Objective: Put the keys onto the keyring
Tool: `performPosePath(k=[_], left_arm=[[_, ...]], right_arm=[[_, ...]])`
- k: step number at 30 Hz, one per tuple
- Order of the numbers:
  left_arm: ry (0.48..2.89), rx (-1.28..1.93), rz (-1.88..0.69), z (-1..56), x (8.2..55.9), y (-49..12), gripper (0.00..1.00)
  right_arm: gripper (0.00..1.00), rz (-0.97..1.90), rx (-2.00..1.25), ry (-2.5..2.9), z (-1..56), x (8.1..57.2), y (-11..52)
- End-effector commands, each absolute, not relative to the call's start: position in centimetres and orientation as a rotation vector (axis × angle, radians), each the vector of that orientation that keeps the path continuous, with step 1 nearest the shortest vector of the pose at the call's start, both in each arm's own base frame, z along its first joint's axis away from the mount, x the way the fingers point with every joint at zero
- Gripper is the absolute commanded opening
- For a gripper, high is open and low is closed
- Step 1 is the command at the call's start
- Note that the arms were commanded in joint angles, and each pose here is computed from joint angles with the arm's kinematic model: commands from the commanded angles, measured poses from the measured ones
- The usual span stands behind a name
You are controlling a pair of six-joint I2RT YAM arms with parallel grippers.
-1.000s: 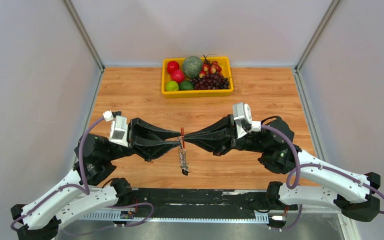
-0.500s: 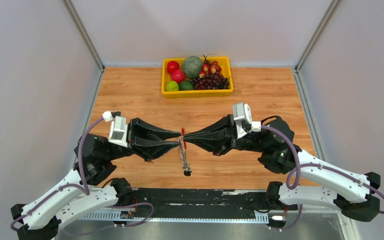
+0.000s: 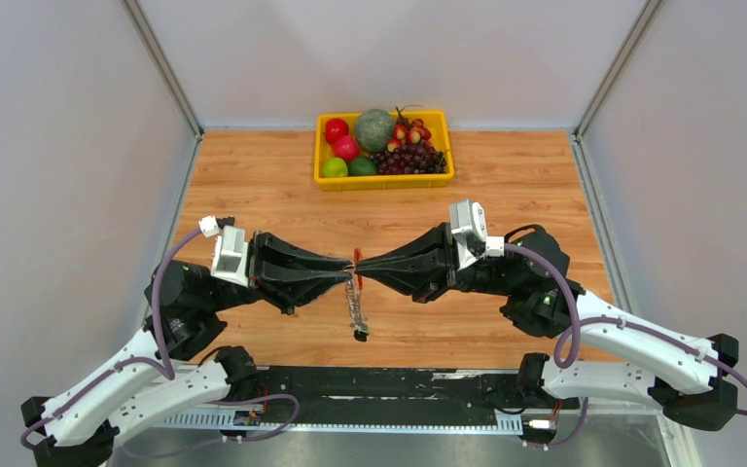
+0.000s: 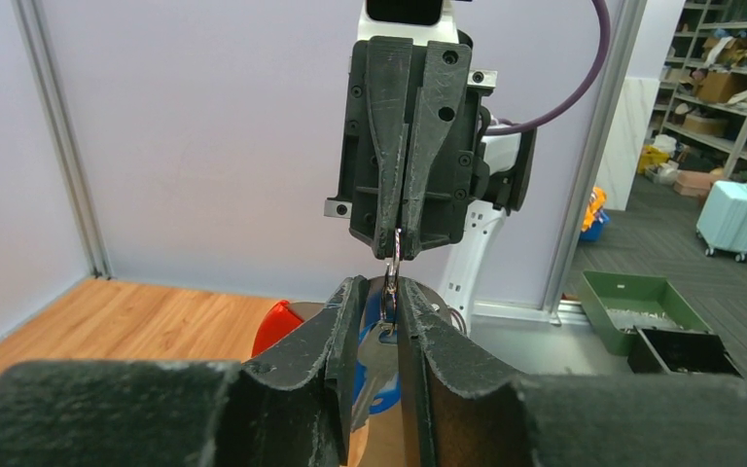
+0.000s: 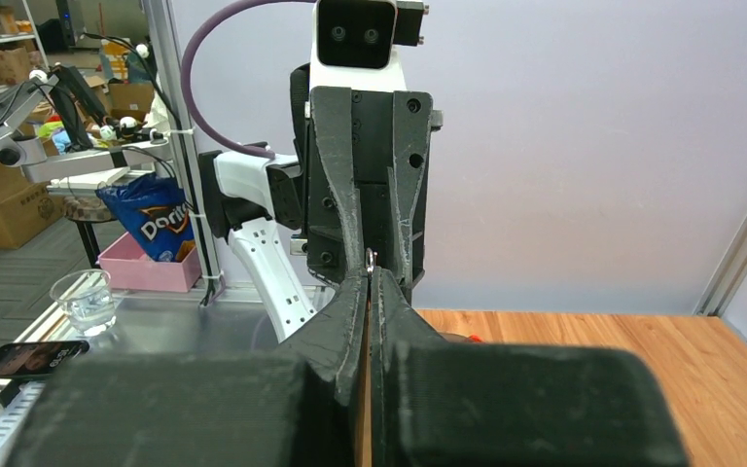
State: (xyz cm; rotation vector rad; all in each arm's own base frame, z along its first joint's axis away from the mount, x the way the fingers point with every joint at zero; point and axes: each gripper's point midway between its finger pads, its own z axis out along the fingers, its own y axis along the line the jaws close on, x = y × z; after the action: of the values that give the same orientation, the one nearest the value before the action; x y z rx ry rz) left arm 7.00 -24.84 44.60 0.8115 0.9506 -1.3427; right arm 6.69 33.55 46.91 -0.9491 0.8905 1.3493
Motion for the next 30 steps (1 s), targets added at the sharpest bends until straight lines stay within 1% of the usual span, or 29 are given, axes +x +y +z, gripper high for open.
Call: performPosePath(k=[1, 3, 4, 5, 7, 14, 16, 19, 22, 24, 27, 30], left_arm=[[0.913, 0.824, -1.348, 45.3, 6.8, -25.0, 0.26], [0.916, 0.829, -1.349, 45.3, 6.8, -25.1, 0.16], [0.917, 0.83, -1.348, 45.3, 6.8, -25.1, 0.14], [0.918, 0.833, -1.348, 45.3, 6.8, -25.1, 0.07], [0.916, 0.84, -1.348, 45.3, 6.8, -25.2, 0.01], [0.958, 0.847, -1.315, 44.8, 7.3, -25.2, 0.0], [0.985, 0.858, -1.293, 44.5, 7.5, -25.2, 0.0], [1.012, 0.869, -1.265, 44.0, 7.7, -25.1, 0.0], [1.056, 0.882, -1.241, 43.0, 8.0, -25.1, 0.0], [1.079, 0.894, -1.222, 42.4, 8.3, -25.2, 0.0], [1.133, 0.928, -1.193, 40.9, 8.5, -25.3, 0.0], [1.171, 0.977, -1.184, 39.9, 8.5, -25.6, 0.0]], right_arm=[[0.0, 1.345, -0.906, 0.785, 50.4, 6.3, 32.4], [0.0, 1.344, -0.905, 0.783, 50.4, 6.2, 32.4], [0.0, 1.344, -0.906, 0.781, 50.5, 6.2, 32.4], [0.0, 1.347, -0.909, 0.781, 50.4, 6.2, 32.4], [0.0, 1.344, -0.908, 0.787, 50.2, 6.3, 32.4], [0.0, 1.3, -0.903, 0.877, 48.8, 7.0, 31.9], [0.07, 1.27, -0.917, 0.93, 47.9, 7.4, 31.7], [0.24, 1.225, -0.92, 1.015, 46.7, 8.0, 31.1], [0.37, 1.176, -0.922, 1.091, 45.6, 8.5, 30.2], [0.49, 1.141, -0.904, 1.136, 45.1, 9.0, 29.5], [0.61, 1.093, -0.915, 1.203, 43.9, 9.5, 28.9], [0.76, 1.063, -0.956, 1.285, 42.2, 9.7, 28.9]])
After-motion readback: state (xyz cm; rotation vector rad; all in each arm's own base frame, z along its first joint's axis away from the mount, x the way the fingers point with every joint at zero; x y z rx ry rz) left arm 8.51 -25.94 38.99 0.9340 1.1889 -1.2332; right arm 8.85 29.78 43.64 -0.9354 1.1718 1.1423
